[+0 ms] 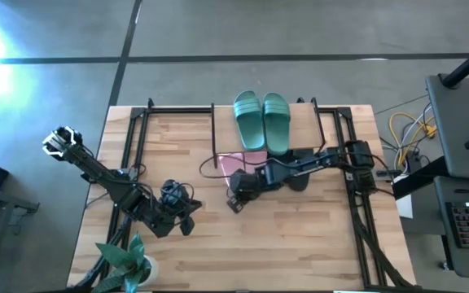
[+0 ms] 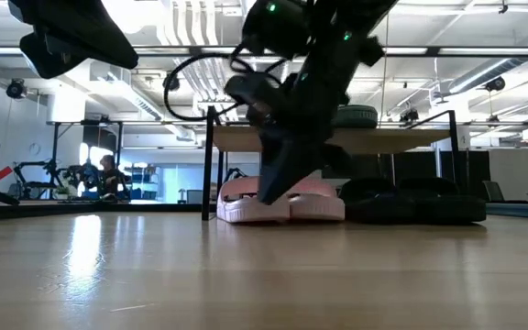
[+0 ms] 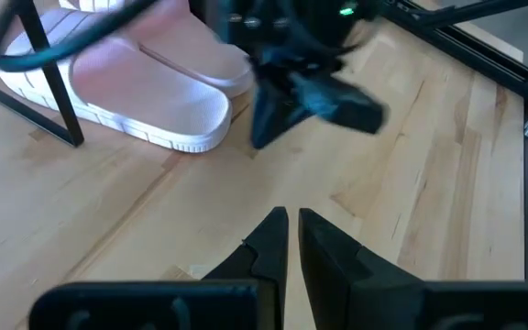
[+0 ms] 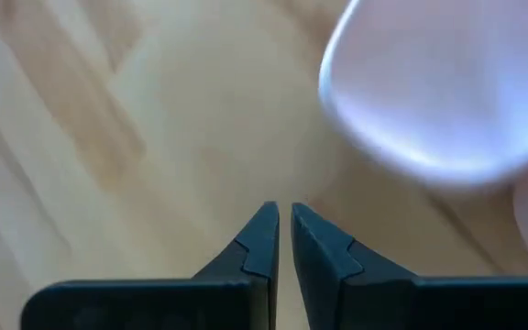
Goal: Pick and place slides into the shelf
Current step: Adjust the slides under the shelf
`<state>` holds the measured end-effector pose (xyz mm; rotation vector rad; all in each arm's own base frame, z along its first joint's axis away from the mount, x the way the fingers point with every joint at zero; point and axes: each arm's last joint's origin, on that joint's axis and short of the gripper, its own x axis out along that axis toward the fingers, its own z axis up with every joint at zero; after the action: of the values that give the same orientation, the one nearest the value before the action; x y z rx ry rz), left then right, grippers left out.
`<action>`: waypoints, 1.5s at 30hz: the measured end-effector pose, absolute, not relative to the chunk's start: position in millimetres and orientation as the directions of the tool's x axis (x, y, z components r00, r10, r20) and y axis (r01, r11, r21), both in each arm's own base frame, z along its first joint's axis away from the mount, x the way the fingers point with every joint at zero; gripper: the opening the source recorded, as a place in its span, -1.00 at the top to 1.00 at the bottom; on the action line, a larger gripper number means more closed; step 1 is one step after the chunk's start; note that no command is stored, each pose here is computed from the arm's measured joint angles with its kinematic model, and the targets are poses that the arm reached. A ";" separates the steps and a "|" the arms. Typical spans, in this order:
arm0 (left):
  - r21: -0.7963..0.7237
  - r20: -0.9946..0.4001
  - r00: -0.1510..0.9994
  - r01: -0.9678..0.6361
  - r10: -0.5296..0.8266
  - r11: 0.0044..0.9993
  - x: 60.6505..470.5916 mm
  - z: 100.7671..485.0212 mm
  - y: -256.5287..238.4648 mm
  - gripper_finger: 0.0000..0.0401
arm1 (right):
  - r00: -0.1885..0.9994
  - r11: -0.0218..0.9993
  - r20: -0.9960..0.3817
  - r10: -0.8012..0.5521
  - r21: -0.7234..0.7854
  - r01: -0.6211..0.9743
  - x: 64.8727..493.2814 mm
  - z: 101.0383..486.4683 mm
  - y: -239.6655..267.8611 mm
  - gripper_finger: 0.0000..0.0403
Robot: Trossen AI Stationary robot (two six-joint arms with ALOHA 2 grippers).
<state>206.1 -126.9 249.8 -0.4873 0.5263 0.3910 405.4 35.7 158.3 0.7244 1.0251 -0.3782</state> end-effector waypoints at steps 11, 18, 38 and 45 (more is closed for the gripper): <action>-0.337 -0.561 0.796 -0.471 0.228 0.816 206.0 249.6 -126.8 0.92 | 0.538 0.650 -0.821 -0.192 0.305 0.696 417.6 147.6 11.7 0.87; -0.336 -0.561 0.796 -0.470 0.228 0.816 206.0 249.6 -126.8 0.92 | 0.518 0.701 -0.855 0.023 0.383 0.601 401.3 180.0 37.7 0.87; -0.332 -0.563 0.794 -0.471 0.229 0.817 205.8 249.2 -126.7 0.92 | 0.221 0.655 -0.974 -0.043 0.140 0.742 367.0 168.6 18.0 0.87; -0.326 -0.563 0.794 -0.468 0.229 0.821 205.8 249.2 -126.7 0.92 | 0.012 0.680 -0.998 -0.066 -0.036 0.733 339.0 160.6 37.6 0.87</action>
<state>205.8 -126.7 249.2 -0.4752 0.5321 0.3901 339.0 37.6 160.6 0.5940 1.4355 -0.6834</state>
